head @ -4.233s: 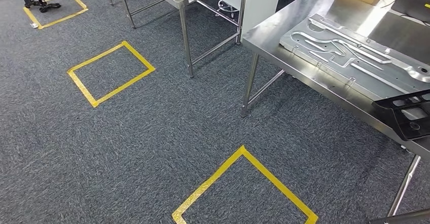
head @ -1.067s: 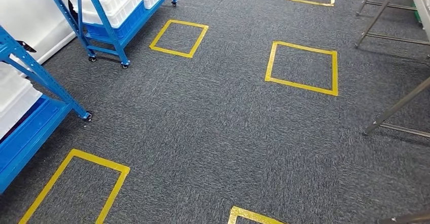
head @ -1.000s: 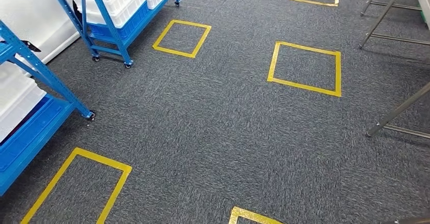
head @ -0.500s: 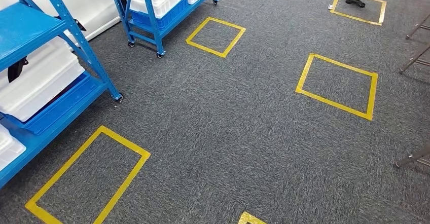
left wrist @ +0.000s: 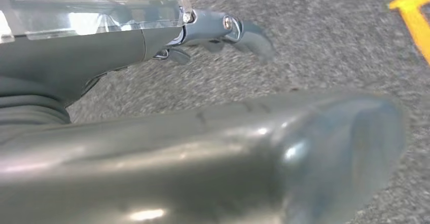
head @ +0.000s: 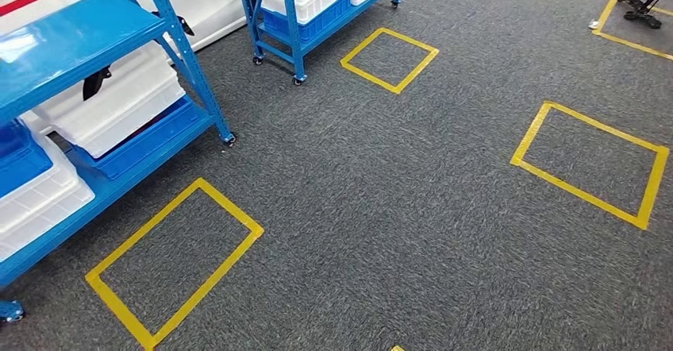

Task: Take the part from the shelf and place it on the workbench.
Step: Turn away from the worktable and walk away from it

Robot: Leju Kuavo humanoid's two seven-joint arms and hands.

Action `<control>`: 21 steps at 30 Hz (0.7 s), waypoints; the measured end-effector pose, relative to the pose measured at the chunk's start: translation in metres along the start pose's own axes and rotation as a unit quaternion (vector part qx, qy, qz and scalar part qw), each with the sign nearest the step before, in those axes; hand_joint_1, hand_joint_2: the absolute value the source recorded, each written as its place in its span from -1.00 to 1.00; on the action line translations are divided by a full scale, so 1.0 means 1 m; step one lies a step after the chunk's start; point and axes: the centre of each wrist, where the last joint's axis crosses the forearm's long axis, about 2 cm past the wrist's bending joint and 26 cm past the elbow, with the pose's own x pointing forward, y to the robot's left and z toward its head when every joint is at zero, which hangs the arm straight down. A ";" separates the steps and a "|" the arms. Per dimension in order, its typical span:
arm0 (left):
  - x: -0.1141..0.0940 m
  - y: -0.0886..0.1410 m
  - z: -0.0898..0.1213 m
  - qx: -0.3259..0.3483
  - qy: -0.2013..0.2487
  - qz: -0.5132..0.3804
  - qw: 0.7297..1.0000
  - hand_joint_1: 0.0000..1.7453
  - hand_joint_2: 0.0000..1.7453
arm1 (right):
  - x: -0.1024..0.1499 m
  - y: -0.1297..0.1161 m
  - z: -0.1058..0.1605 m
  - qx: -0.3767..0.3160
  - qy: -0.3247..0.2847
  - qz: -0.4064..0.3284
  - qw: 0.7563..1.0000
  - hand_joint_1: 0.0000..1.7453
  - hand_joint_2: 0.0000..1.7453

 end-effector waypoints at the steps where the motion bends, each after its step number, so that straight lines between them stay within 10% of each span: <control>1: 0.000 -0.001 0.000 -0.001 0.000 0.001 1.000 -1.00 -1.00 | -0.001 0.000 0.000 0.000 0.000 -0.001 1.000 -1.00 -1.00; 21: 0.000 -0.001 0.001 -0.005 0.023 0.010 1.000 -1.00 -1.00 | -0.004 0.004 0.002 0.002 -0.006 0.006 1.000 -1.00 -1.00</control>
